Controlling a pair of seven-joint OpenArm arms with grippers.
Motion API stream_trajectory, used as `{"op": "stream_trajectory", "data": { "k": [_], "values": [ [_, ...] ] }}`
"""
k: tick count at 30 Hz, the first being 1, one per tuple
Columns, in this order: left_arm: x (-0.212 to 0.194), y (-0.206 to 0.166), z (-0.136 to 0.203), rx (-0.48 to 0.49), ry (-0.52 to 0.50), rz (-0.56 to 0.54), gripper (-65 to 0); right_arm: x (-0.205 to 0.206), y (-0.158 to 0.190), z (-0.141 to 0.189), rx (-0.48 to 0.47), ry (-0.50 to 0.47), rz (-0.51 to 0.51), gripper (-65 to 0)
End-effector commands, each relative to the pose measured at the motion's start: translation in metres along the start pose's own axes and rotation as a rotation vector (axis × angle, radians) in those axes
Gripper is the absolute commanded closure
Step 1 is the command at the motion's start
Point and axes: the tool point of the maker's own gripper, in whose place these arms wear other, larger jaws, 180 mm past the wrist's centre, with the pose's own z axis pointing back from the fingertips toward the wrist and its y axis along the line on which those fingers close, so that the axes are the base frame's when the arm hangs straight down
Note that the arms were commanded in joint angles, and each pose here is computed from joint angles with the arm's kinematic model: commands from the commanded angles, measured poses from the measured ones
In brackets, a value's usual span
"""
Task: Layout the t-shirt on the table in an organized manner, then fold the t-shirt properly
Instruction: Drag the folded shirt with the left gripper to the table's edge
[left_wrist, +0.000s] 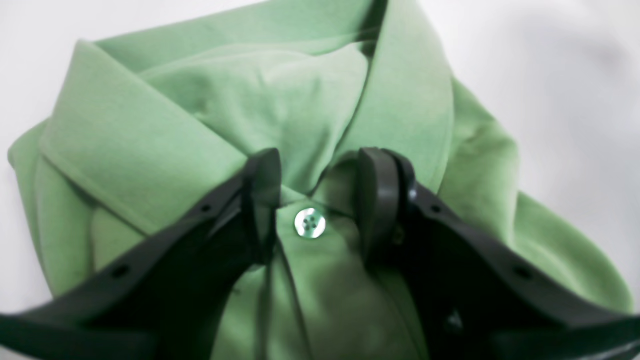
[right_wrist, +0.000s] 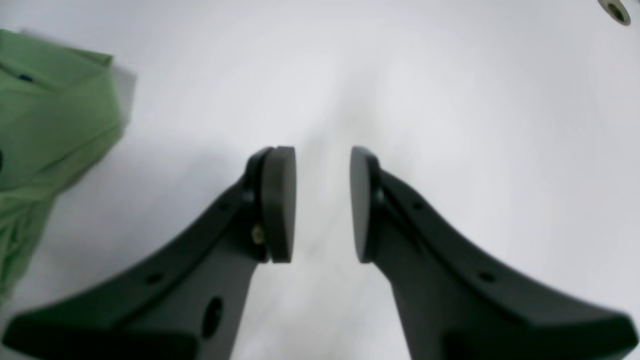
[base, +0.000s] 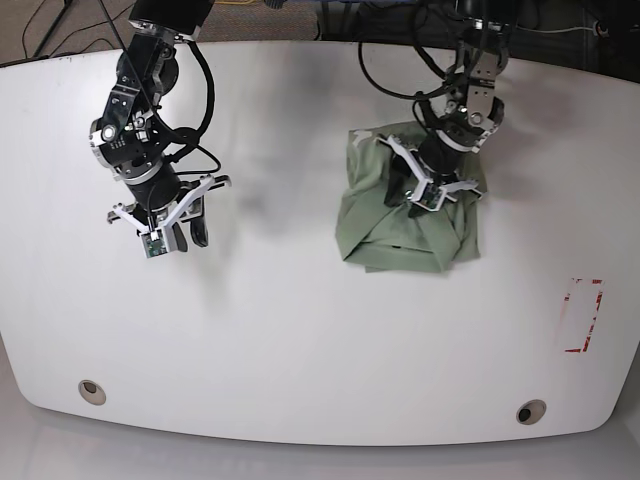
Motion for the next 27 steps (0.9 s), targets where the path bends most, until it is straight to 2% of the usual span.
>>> {"op": "stream_trajectory", "data": {
  "k": [1,10,17,27],
  "values": [
    [-0.046,0.016,0.018,0.006,0.187,-0.065,-23.3,0.017,-0.003,0.003,-0.006,-0.056,0.014,-17.0],
    [-0.078,0.080,0.063,0.014,0.303,-0.163,-23.3,0.017,-0.002,0.003,-0.004,-0.056,0.015,-17.0],
    [-0.084,0.124,0.093,0.022,0.370,-0.250,-23.3,0.017,-0.002,0.003,-0.004,-0.056,0.015,-17.0],
    [-0.101,0.191,0.136,0.078,0.499,-0.301,-23.3,0.018,-0.002,0.002,-0.002,-0.058,0.013,-17.0]
  ]
}}
